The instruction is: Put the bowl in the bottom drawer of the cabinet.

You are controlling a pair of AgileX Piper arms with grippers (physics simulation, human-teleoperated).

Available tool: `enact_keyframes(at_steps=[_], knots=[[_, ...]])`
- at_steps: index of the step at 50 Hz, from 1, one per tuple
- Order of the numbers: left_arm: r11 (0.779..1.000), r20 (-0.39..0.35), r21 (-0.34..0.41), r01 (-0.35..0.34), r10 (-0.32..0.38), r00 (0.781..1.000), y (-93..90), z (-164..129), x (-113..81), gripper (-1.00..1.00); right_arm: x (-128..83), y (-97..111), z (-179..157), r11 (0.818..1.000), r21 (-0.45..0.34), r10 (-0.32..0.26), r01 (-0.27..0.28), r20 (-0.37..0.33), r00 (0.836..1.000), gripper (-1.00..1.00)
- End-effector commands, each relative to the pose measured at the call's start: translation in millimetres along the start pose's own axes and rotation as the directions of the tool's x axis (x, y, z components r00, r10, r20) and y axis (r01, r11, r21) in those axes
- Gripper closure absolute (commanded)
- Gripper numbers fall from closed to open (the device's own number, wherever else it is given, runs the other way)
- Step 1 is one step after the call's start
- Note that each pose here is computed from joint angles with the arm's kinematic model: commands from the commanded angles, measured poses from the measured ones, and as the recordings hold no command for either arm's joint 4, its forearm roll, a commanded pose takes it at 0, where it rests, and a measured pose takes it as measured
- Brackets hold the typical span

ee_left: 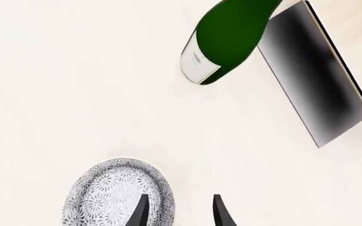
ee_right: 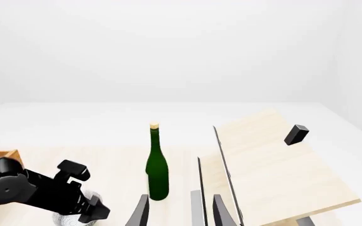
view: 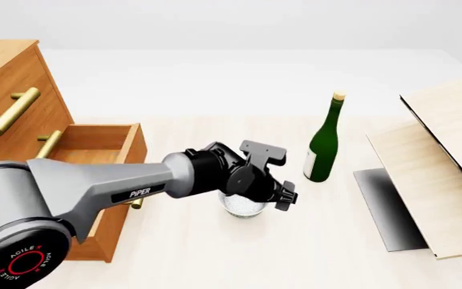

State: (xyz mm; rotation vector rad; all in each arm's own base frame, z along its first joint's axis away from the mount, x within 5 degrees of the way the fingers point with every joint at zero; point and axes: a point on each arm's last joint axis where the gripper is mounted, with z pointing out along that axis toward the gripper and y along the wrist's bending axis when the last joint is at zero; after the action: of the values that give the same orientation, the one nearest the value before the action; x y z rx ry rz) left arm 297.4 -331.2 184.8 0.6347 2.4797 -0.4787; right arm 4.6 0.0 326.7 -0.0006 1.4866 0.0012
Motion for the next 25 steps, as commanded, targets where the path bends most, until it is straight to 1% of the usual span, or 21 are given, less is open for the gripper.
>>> enact_keyframes(at_steps=[1,14,21,25], knots=[[1.000,-0.005,-0.007,0.018,-0.018,1.000,5.6,4,5.5,-1.00,0,0,0,1.000,0.000,0.000,0.000,0.000,1.000,-1.00],[0.999,-0.015,-0.023,0.025,-0.026,1.000,14.6,11,4.5,-1.00,0,0,0,1.000,0.000,0.000,0.000,0.000,1.000,-1.00],[0.999,-0.015,-0.035,0.035,-0.035,0.999,22.6,15,1.2,-1.00,0,0,0,1.000,0.000,0.000,0.000,0.000,1.000,-1.00],[0.999,-0.016,-0.033,0.040,-0.041,0.999,21.4,16,3.9,-1.00,0,0,0,1.000,0.000,0.000,0.000,0.000,1.000,-1.00]])
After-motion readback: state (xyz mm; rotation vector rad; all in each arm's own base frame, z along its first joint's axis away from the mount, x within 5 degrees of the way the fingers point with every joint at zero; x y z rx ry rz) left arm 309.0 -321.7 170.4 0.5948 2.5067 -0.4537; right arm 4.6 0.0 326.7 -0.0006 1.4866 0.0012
